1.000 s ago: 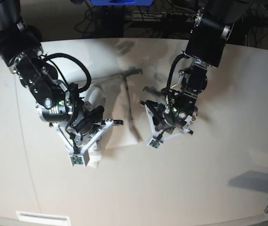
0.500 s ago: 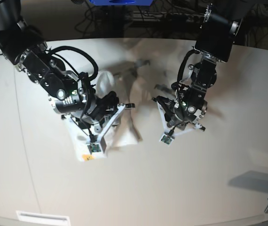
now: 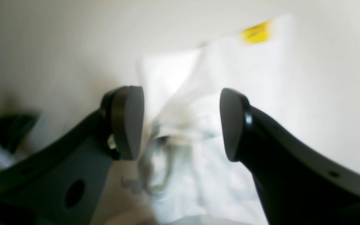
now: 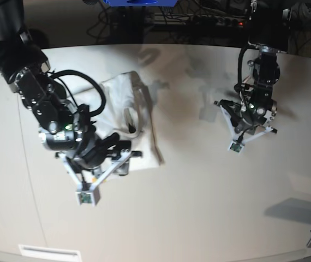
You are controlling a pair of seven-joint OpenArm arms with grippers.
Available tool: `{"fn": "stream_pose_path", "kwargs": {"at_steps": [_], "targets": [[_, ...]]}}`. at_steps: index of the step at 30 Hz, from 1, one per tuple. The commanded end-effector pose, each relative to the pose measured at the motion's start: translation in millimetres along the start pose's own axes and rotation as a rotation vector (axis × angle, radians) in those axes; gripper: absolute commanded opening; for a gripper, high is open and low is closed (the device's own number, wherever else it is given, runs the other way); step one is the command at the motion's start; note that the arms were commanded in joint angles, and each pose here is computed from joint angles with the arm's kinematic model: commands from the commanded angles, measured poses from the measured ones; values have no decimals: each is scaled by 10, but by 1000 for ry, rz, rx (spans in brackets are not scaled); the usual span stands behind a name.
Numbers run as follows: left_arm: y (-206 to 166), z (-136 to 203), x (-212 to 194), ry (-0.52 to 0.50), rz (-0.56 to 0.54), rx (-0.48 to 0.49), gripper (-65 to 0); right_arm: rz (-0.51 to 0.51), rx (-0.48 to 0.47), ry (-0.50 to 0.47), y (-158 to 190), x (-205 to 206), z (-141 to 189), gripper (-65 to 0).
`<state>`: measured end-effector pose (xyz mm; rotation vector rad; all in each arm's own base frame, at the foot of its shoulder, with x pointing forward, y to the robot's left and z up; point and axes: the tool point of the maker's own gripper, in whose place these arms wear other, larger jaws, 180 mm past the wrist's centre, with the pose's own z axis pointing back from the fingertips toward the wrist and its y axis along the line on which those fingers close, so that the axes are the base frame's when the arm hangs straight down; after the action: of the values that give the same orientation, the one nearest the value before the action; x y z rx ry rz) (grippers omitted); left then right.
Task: Fold the T-shirt properly
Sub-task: 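Lay the shirt down with the right gripper and release it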
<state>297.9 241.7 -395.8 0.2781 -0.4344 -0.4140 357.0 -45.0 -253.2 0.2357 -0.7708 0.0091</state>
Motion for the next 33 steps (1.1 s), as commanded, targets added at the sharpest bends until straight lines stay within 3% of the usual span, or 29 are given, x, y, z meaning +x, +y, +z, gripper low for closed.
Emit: {"fn": "stream_pose_path", "kwargs": {"at_steps": [1,2,5,8,10,18,33], "targets": [[139,100,49,-43,11,29,-650,-13,-6,-52,-52,154,56,-316],[199,142,-8,-51,23,42,-650,-29,-18,-54,-115,160,60,-370],[289,250,-195,-77,63,71,-650,-100,-50,-61,-308,96,47,-650],[356,329,-312,-88,93,93,-650,-156,-87,-82,-490,-25,25,-618],[361,345,-372,-82,99,96,-650,-173,-108,-79,-570,-165,2,-650],[354,343,-390,-80,105,93,-650,-183,-152,-35,-686,-548,-103,-646],[228,318,-371,-85,130,68,-650,-244,-144,25,-548,-810,-277,-647]]}}
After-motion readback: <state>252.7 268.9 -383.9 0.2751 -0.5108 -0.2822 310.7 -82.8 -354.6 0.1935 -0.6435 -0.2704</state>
